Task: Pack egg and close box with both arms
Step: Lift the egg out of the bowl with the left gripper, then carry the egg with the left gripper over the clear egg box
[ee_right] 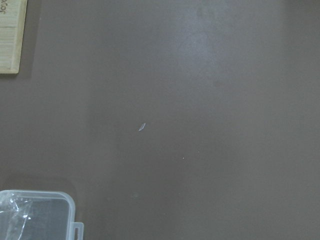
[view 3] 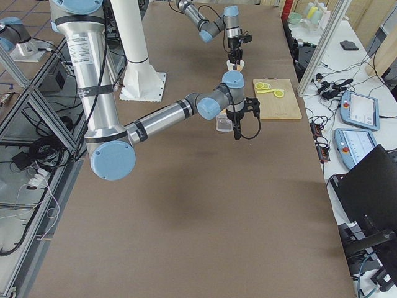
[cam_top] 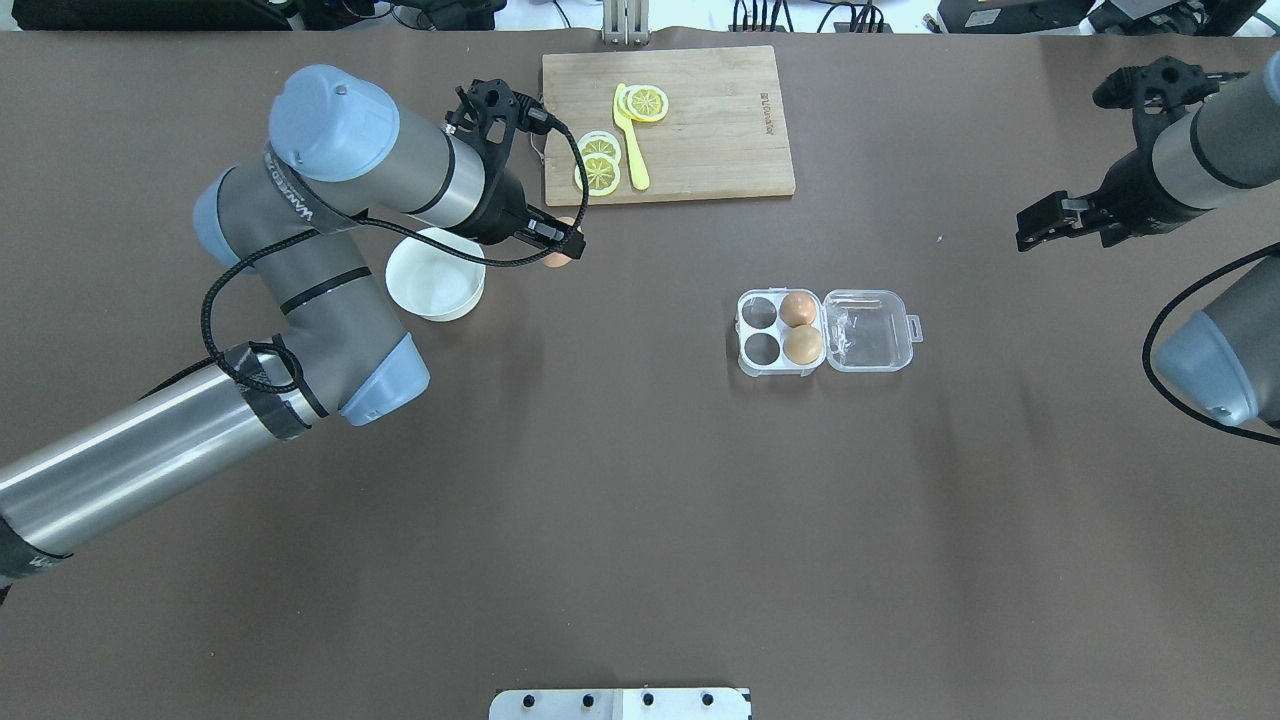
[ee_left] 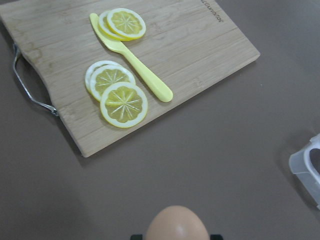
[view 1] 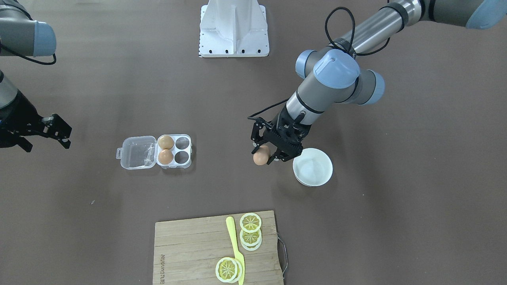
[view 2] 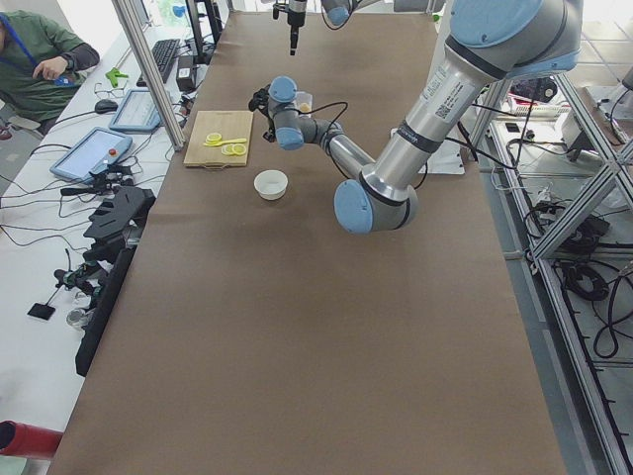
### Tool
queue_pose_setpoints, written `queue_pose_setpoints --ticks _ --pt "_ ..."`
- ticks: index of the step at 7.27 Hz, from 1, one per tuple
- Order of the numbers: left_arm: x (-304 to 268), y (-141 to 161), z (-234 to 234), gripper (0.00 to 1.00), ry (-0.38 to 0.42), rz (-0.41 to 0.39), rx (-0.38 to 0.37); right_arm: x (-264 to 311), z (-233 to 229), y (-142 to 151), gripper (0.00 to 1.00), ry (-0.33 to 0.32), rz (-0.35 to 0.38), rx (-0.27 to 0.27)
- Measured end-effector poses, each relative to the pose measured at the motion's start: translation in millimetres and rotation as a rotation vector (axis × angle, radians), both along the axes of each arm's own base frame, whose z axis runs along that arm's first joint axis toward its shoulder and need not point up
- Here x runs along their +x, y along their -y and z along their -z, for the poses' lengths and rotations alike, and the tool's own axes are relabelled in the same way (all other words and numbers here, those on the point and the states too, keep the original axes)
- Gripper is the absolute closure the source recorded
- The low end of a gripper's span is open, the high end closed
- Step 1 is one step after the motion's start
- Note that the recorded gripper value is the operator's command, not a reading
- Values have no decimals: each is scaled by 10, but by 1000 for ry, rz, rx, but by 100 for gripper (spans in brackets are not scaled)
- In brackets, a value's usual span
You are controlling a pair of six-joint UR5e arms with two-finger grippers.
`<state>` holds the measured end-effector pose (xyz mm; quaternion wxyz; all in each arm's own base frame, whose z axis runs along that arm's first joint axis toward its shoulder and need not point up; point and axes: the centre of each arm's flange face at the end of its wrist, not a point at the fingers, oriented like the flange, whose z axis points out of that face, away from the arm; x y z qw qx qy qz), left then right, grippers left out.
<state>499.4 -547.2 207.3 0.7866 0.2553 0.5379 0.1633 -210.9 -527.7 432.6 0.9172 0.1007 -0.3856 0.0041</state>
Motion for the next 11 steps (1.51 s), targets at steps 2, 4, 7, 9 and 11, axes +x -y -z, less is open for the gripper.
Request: queue_pose_setpoints --ticks 2,4,7,9,11 --pt "352 -117 227 100 -3 31 14 219 -252 61 1 1 16 2" --pt "651 -172 461 100 -4 45 30 407 -469 99 1 -1 21 -20" --pt "983 -193 812 100 -5 56 47 554 -712 126 1 -14 11 -54" --pt "1348 -453 1054 100 -5 76 74 658 -1008 151 1 -14 10 -56" --pt "1615 -651 1135 100 7 91 89 783 -1442 156 1 26 7 -42"
